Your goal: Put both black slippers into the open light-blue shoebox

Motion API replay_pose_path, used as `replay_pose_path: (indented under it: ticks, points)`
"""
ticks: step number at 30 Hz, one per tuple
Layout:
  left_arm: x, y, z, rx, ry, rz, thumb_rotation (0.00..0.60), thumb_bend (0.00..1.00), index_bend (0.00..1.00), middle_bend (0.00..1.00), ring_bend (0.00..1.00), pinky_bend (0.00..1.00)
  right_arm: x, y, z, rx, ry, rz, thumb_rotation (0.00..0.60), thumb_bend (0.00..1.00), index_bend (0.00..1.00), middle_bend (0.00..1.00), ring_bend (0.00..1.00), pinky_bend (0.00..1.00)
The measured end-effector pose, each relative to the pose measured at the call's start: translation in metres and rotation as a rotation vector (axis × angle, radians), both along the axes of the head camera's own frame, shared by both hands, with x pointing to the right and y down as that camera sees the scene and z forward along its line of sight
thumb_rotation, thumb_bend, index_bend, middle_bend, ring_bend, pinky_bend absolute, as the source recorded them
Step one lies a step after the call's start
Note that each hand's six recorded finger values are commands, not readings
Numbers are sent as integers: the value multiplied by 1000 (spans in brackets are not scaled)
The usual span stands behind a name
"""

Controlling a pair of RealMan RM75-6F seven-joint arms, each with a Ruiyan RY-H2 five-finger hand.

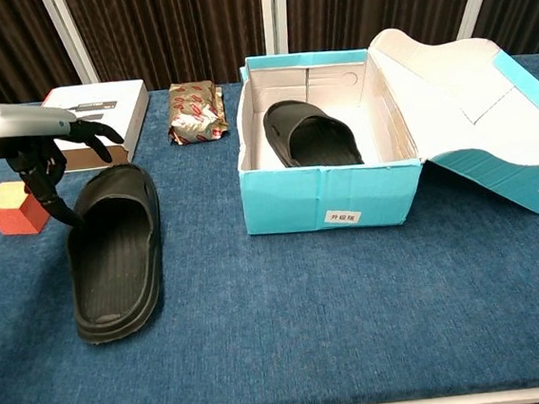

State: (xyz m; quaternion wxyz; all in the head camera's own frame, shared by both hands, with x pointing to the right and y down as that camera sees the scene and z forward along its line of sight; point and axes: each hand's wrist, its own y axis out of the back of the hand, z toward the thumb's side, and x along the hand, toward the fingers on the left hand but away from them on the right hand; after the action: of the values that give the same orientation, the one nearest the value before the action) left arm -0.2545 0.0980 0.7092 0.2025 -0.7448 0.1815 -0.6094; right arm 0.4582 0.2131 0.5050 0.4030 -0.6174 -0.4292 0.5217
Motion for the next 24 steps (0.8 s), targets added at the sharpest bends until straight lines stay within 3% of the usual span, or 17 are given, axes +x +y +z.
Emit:
replay_pose_path:
  ticks: [8,11,16,20,24]
  points:
    - [9,0,11,-45,2,-46,600,0,52,104,704,645,1,1,0,0,-2,1,600,117,0,43,0,0]
    - [12,1,16,-73,3,-51,600,0,95,128,727,655,1,1,1,-4,-3,3,600,116,0,44,0,0]
    - [13,0,24,-70,-15,-77,600,1,257,297,812,735,4,2,0,-2,-2,11,600,116,0,43,0,0]
    - [12,-4,27,-16,-34,-119,600,26,515,574,896,834,4,3,1,-6,-4,10,600,116,0,43,0,0]
    - [6,-10,23,57,-35,-193,600,28,591,654,913,851,4,2,1,-5,-4,10,600,117,0,43,0,0]
